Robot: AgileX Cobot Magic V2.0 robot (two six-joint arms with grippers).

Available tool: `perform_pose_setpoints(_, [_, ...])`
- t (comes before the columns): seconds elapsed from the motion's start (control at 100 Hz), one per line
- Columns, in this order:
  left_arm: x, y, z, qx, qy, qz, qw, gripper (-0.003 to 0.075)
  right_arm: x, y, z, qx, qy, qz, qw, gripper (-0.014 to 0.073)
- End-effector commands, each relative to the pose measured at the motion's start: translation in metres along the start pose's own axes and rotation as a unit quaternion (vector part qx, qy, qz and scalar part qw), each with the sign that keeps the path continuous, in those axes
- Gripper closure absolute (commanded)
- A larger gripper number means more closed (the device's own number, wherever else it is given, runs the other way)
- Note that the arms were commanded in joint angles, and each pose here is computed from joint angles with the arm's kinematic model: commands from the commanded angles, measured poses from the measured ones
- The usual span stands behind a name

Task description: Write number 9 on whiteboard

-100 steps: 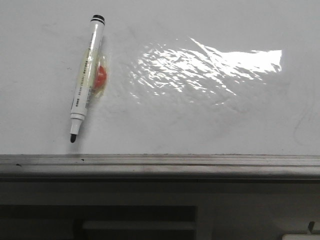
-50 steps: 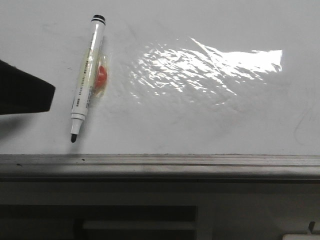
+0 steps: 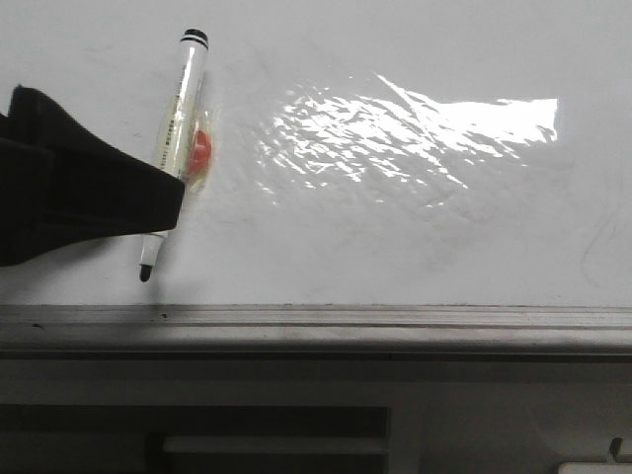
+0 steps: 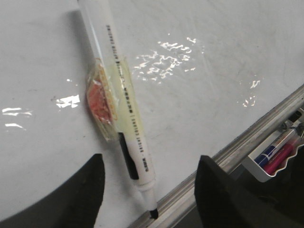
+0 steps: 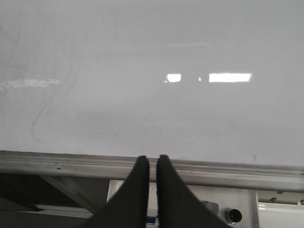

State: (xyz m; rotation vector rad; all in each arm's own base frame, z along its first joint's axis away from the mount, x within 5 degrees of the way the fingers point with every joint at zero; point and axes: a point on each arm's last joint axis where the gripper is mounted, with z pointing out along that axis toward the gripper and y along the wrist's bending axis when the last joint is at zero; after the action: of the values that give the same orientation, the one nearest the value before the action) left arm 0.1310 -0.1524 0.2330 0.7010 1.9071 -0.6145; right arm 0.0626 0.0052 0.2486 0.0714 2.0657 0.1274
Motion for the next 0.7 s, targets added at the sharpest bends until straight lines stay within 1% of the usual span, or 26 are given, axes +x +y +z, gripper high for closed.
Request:
perform_pose_setpoints(0.0, [-0.019,-0.001,0.003,-0.004,-0.064,-0.006,0.998,0.0365,-0.014,0.001,-0.002,-0.003,-0.041,-0.002,0.999,0.0606])
perform_pose_setpoints(0.15, [-0.016,0.000,0.009,-0.009,-0.056,-0.016,0.998,0.0389,-0.014,0.001,-0.002,-0.003,-0.041,-0.002,0.999,0.0606])
perform_pose_setpoints(0.33, [-0.014,0.001,0.014,-0.015,-0.057,-0.022,0.998,0.0389,-0.014,0.001,-0.002,-0.004,-0.041,-0.003,0.999,0.0606])
perform_pose_setpoints(0.4, [-0.013,0.002,0.016,-0.018,-0.055,-0.028,0.998,0.0403,-0.014,0.002,-0.002,-0.010,-0.040,-0.006,0.999,0.0606])
perform_pose_setpoints(0.53, [-0.012,0.002,0.019,-0.020,-0.054,-0.027,0.998,0.0479,-0.014,0.006,-0.002,-0.035,-0.040,-0.018,0.998,0.0606])
perform_pose_setpoints(0.58, [-0.012,0.002,0.019,-0.020,-0.054,-0.027,0.998,0.0521,-0.014,0.007,-0.002,-0.044,-0.040,-0.022,0.998,0.0606])
perform_pose_setpoints(0.59, [-0.012,0.002,0.019,-0.020,-0.054,-0.027,0.998,0.0540,-0.014,0.008,-0.002,-0.046,-0.040,-0.023,0.998,0.0606])
perform_pose_setpoints(0.6, [-0.012,0.002,0.019,-0.020,-0.054,-0.027,0.998,0.0540,-0.014,0.008,-0.002,-0.047,-0.040,-0.024,0.998,0.0606])
perform_pose_setpoints(0.64, [-0.012,0.002,0.019,-0.021,-0.055,-0.027,0.998,0.0589,-0.013,0.009,-0.003,-0.054,-0.039,-0.027,0.997,0.0606])
perform_pose_setpoints(0.65, [-0.012,0.002,0.019,-0.021,-0.055,-0.027,0.998,0.0589,-0.013,0.009,-0.003,-0.055,-0.039,-0.027,0.997,0.0606])
perform_pose_setpoints(0.69, [-0.012,0.002,0.019,-0.021,-0.055,-0.027,0.998,0.0638,-0.013,0.010,-0.003,-0.061,-0.039,-0.030,0.997,0.0606])
